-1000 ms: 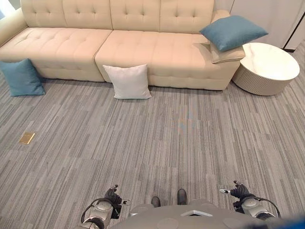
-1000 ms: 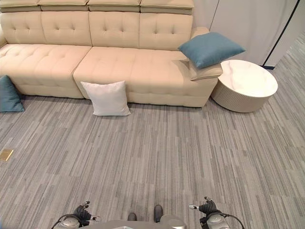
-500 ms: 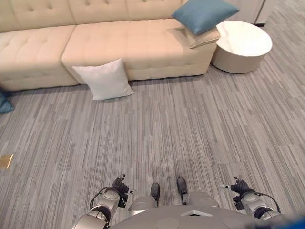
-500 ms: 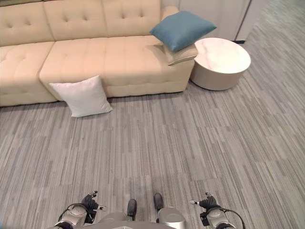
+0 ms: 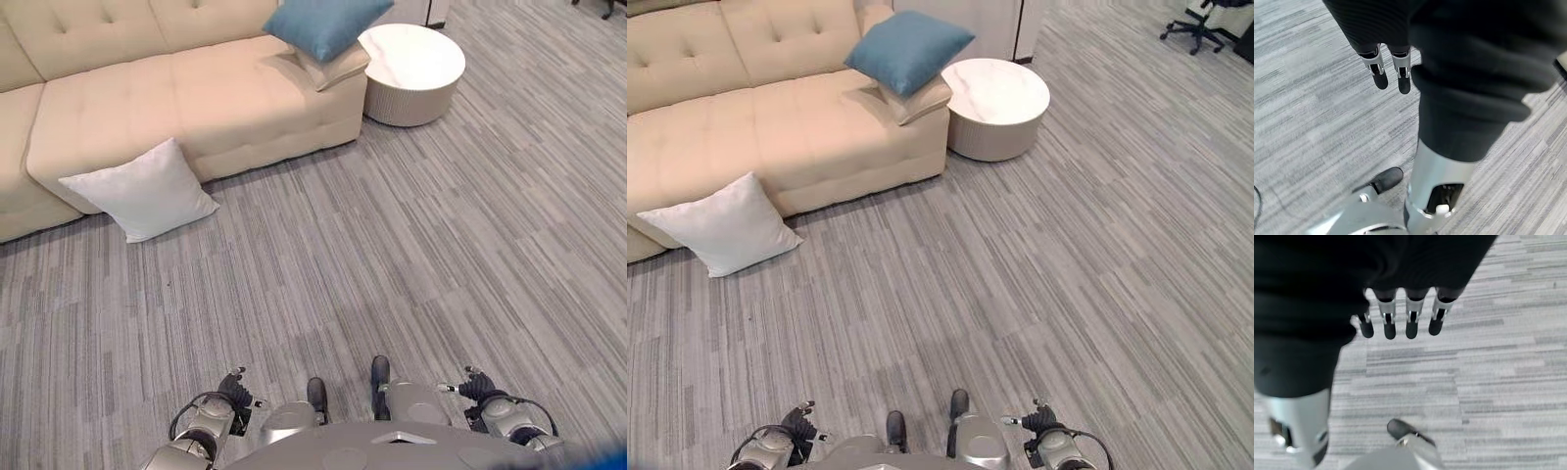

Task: Pick up all the scattered cushions and arrange them neatly on the sofa.

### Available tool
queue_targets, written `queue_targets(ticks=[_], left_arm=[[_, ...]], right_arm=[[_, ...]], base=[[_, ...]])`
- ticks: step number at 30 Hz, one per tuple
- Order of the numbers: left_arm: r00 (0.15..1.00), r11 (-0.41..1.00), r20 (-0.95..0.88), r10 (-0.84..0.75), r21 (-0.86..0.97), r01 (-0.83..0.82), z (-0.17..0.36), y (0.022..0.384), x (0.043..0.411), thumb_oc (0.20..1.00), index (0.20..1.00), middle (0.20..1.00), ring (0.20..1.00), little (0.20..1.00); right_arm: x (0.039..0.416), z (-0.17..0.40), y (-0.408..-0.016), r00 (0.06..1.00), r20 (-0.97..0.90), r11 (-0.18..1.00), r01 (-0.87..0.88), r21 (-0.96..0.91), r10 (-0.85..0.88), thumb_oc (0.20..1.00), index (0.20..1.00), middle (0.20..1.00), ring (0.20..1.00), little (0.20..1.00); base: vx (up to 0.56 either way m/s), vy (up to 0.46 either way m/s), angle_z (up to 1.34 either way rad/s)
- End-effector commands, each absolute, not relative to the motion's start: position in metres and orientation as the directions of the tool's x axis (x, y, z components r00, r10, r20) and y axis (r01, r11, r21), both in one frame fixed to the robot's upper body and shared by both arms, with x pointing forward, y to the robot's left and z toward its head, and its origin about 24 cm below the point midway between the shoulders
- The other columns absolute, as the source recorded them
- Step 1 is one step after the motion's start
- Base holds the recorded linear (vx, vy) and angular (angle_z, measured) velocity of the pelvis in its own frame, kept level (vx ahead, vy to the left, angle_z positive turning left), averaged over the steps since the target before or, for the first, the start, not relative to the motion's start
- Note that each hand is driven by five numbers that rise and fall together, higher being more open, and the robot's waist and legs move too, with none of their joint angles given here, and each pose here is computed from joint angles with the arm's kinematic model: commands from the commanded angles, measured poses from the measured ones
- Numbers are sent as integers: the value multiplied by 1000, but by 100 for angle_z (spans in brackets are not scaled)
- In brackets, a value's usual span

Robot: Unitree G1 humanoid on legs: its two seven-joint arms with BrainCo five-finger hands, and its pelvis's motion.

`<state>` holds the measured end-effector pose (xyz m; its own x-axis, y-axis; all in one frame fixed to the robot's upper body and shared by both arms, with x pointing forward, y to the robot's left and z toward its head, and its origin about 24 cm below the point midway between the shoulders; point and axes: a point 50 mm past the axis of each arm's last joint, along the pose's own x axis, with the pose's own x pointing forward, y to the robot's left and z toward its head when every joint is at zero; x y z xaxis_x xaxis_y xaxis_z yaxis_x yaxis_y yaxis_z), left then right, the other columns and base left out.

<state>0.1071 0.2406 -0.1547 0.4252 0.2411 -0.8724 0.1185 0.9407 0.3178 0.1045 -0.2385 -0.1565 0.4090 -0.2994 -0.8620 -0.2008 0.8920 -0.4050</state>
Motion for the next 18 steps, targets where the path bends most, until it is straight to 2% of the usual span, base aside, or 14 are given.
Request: queue_targets(ticks=[1, 5, 9, 18], left_arm=[[488, 933, -848, 209, 322, 160, -149, 233, 133, 1000, 1000, 1000, 1000, 1000], [514, 938, -834, 202, 316, 144, -147, 229, 142, 1000, 1000, 1000, 1000, 1000], [484, 939, -846, 226, 322, 124, -149, 234, 132, 1000, 1000, 1000, 1000, 1000], [435, 943, -865, 250, 319, 91, -153, 240, 115, 1000, 1000, 1000, 1000, 1000]], right_arm=[[115, -148, -260, 437, -826, 874, -156, -460, -357, 1000, 1000, 1000, 1000, 1000], [116, -147, -261, 437, -821, 874, -139, -466, -368, 1000, 1000, 1000, 1000, 1000], [115, -147, -263, 437, -818, 867, -148, -475, -373, 1000, 1000, 1000, 1000, 1000], [116, -149, -253, 440, -832, 872, -183, -453, -340, 1000, 1000, 1000, 1000, 1000]], base=[[30, -190, 31], [82, -115, 33], [242, 2, -11], [300, 128, -39]])
